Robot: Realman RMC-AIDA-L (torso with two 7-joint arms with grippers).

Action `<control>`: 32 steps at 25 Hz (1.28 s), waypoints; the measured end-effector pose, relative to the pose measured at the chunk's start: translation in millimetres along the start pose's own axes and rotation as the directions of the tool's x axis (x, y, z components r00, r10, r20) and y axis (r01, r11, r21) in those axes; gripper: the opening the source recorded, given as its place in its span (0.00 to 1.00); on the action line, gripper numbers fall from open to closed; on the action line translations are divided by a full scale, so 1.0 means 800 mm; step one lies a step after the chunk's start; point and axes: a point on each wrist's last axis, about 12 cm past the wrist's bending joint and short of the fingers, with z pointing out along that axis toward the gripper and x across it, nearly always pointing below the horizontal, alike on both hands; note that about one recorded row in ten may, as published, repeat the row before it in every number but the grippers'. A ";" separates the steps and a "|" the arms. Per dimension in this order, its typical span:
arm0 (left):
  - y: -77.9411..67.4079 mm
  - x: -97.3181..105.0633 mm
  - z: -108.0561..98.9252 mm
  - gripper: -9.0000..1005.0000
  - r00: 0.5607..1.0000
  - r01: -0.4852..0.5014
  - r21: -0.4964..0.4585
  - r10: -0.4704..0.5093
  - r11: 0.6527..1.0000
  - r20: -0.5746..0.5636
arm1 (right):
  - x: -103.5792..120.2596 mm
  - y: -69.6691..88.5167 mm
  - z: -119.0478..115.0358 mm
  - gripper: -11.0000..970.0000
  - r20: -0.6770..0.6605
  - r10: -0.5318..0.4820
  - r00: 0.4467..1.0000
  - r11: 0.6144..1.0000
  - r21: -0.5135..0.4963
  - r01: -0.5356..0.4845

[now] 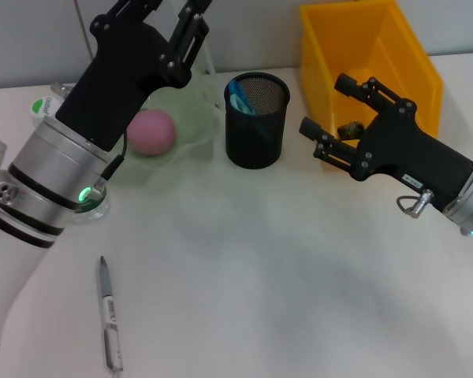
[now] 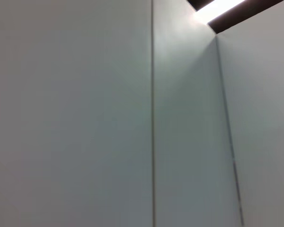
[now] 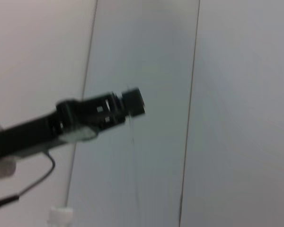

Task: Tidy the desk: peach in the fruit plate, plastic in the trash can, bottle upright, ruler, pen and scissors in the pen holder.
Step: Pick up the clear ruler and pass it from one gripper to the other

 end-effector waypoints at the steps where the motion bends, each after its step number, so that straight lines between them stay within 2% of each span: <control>1: -0.003 0.003 0.001 0.44 1.000 -0.005 -0.023 0.004 1.000 -0.007 | -0.002 0.004 0.004 0.74 0.027 0.002 1.000 1.000 -0.001 -0.002; 10: -0.011 0.007 0.003 0.45 1.000 -0.005 -0.058 0.004 0.998 -0.019 | -0.005 0.018 0.036 0.73 0.072 0.058 0.996 0.997 -0.053 -0.055; 15: -0.012 0.007 0.004 0.45 1.000 -0.008 -0.061 0.007 0.998 -0.018 | -0.006 0.030 0.057 0.72 0.091 0.041 0.995 0.996 -0.087 -0.033; 16: -0.019 0.008 0.008 0.45 0.999 -0.035 -0.067 0.033 0.997 -0.019 | -0.007 0.033 0.065 0.72 0.097 0.035 0.995 0.995 -0.094 -0.026; 26: -0.035 0.009 0.012 0.46 0.998 -0.069 -0.062 0.068 0.996 -0.018 | -0.014 0.033 0.094 0.71 0.123 0.016 0.992 0.998 -0.062 -0.008; 32: -0.037 0.009 0.012 0.47 0.997 -0.072 -0.060 0.071 0.996 -0.019 | -0.016 0.034 0.105 0.71 0.126 0.023 0.992 0.998 -0.054 -0.016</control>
